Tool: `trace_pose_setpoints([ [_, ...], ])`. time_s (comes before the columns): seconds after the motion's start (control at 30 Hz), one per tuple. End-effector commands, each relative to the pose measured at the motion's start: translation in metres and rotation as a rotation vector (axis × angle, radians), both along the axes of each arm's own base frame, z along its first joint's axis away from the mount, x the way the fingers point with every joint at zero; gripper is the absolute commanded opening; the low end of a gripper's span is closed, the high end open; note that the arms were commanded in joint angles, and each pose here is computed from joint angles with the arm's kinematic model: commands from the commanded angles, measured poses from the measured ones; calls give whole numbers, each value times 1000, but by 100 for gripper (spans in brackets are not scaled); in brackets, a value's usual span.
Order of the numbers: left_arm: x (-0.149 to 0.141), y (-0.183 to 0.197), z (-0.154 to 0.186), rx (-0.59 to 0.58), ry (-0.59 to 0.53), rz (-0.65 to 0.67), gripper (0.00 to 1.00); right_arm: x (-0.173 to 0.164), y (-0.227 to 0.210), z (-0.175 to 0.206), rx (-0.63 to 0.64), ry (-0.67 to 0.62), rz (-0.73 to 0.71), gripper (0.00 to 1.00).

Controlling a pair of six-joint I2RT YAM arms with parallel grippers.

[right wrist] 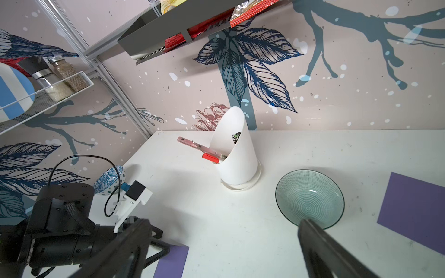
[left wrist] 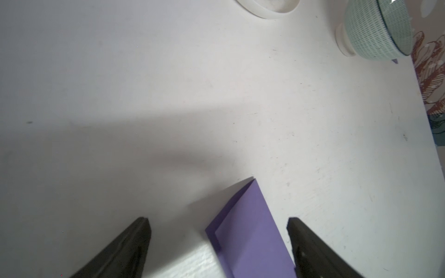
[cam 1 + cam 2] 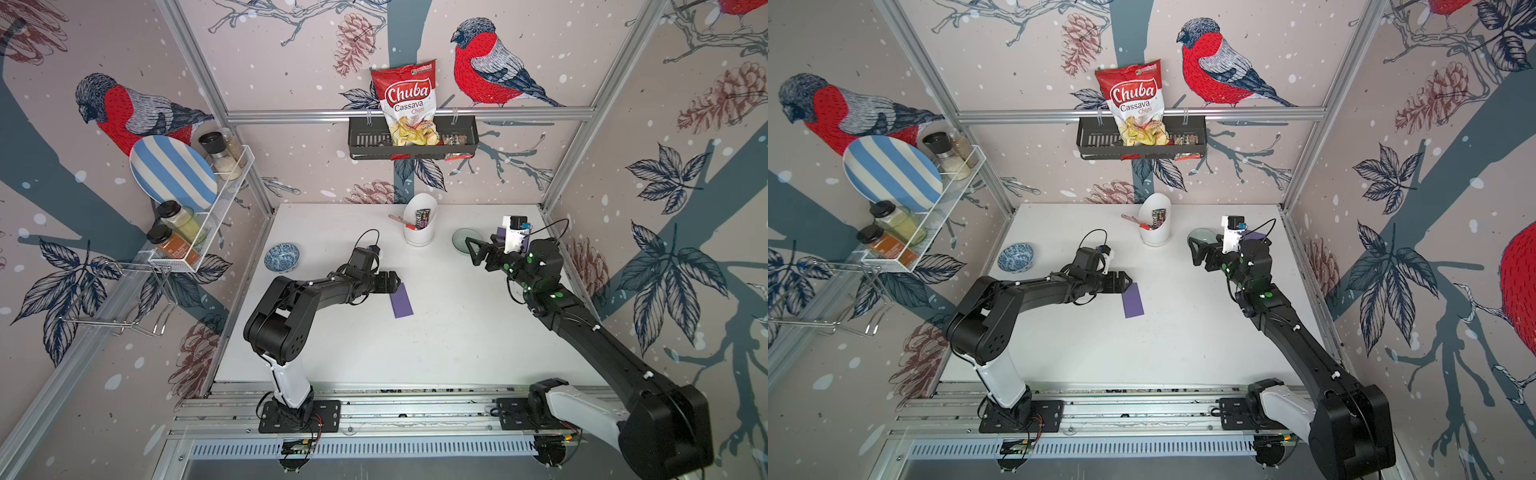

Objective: Fold the square paper along the opposite sides
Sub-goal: Place the paper at the center of the board, then move the paper at the center of the board.

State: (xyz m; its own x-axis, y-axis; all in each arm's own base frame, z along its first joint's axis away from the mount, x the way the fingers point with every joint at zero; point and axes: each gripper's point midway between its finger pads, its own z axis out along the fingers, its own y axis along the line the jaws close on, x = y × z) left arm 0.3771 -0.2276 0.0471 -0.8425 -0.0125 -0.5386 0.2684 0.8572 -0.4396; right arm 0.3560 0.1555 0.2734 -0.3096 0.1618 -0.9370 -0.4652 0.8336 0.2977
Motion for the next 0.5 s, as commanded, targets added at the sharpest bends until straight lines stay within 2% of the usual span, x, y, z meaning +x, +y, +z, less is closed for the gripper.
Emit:
trace_pose_setpoints([
  [0.0, 6, 8, 21, 61, -63, 39, 94, 3, -1, 0, -11, 1, -8, 100],
  [0.13, 18, 10, 84, 55, -246, 86, 95, 25, -27, -8, -39, 73, -168, 99],
  [0.2, 18, 8, 124, 12, -354, 94, 96, 41, -51, -18, -45, 142, -263, 90],
  [0.23, 17, 6, 137, -7, -390, 95, 96, 47, -62, -22, -43, 170, -298, 79],
  [0.27, 15, 6, 154, -34, -432, 95, 95, 56, -76, -29, -29, 207, -339, 60],
  [0.33, 10, 2, 176, -77, -484, 76, 93, 71, -103, -46, 3, 281, -413, 9],
  [0.37, 7, 1, 183, -91, -497, 64, 91, 77, -114, -56, 17, 322, -439, 0],
  [0.47, -1, -1, 196, -110, -521, 35, 84, 96, -135, -91, 7, 438, -465, 0],
])
